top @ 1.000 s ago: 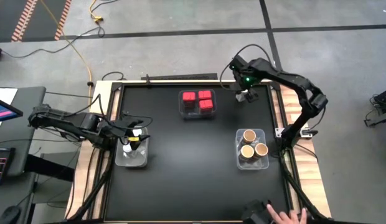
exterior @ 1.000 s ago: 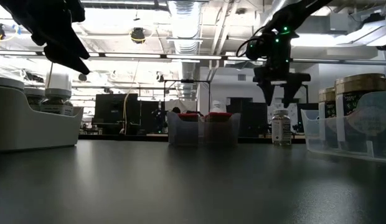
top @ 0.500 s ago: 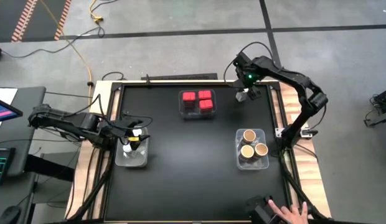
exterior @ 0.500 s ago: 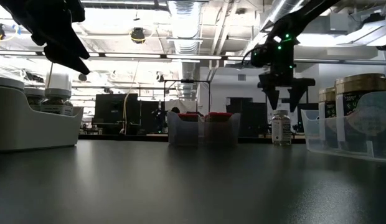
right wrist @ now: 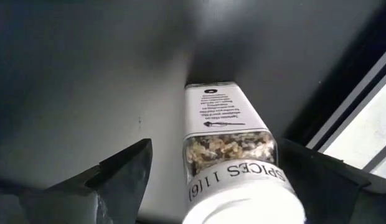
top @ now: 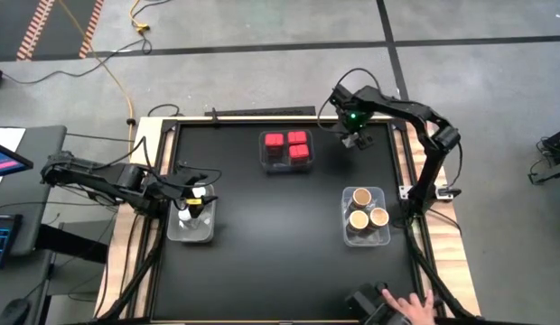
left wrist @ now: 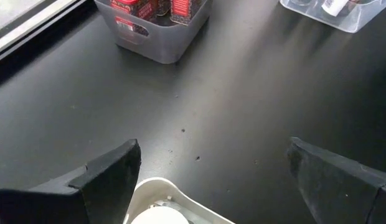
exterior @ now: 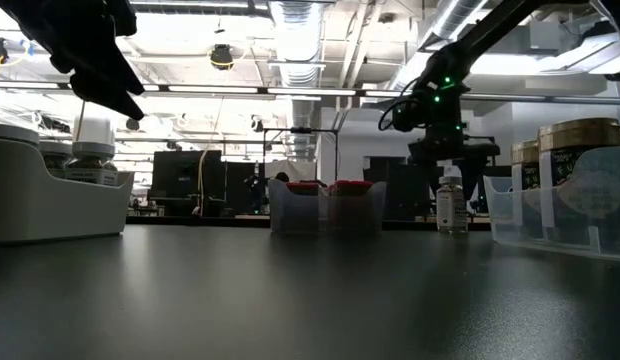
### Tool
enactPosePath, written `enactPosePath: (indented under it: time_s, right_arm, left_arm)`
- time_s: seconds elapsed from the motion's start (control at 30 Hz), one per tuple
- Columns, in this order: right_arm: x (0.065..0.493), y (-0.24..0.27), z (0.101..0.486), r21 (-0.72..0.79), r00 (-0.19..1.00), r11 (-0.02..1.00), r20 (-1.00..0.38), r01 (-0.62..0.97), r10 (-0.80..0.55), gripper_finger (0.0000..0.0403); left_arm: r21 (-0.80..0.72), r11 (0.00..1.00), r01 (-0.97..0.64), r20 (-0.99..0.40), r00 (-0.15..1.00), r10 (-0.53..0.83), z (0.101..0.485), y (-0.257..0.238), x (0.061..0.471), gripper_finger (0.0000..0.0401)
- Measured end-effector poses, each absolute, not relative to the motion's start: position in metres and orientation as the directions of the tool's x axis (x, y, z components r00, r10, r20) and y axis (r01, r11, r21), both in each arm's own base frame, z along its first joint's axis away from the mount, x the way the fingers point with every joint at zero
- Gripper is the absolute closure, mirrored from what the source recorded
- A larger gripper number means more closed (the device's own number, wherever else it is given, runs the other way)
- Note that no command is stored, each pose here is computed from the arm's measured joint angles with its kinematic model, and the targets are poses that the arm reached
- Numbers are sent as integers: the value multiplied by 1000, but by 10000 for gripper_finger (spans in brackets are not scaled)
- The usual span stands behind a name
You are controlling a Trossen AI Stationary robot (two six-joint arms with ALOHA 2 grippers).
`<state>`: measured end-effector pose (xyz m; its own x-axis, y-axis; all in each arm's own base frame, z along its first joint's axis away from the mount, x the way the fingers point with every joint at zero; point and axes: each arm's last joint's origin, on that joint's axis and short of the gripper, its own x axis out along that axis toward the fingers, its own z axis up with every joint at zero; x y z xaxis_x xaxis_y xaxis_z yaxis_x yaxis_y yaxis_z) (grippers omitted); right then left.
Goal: Sort spices by type
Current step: Put the white seasoning bottle into the white bin
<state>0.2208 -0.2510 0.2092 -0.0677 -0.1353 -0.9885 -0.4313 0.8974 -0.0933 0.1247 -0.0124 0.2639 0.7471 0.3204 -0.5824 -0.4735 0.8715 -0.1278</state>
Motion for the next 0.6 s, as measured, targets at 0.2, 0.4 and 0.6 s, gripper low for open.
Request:
enactPosePath:
  time_s: [0.2, 0.4, 0.6]
  right_arm:
    - [221, -252, 209, -103, -81, 897, -985, -430, -152, 56]
    - [220, -252, 209, -98, -86, 902, -985, -422, -147, 107]
    - [220, -252, 209, -109, -86, 931, -985, -349, -148, 144]
  left_arm:
    - [-128, 872, -473, -582, 747, 320, 264, -12, 125, 17]
    - [-128, 872, -473, -582, 748, 320, 264, -12, 125, 17]
    - [-128, 872, -473, -582, 747, 320, 264, -12, 125, 17]
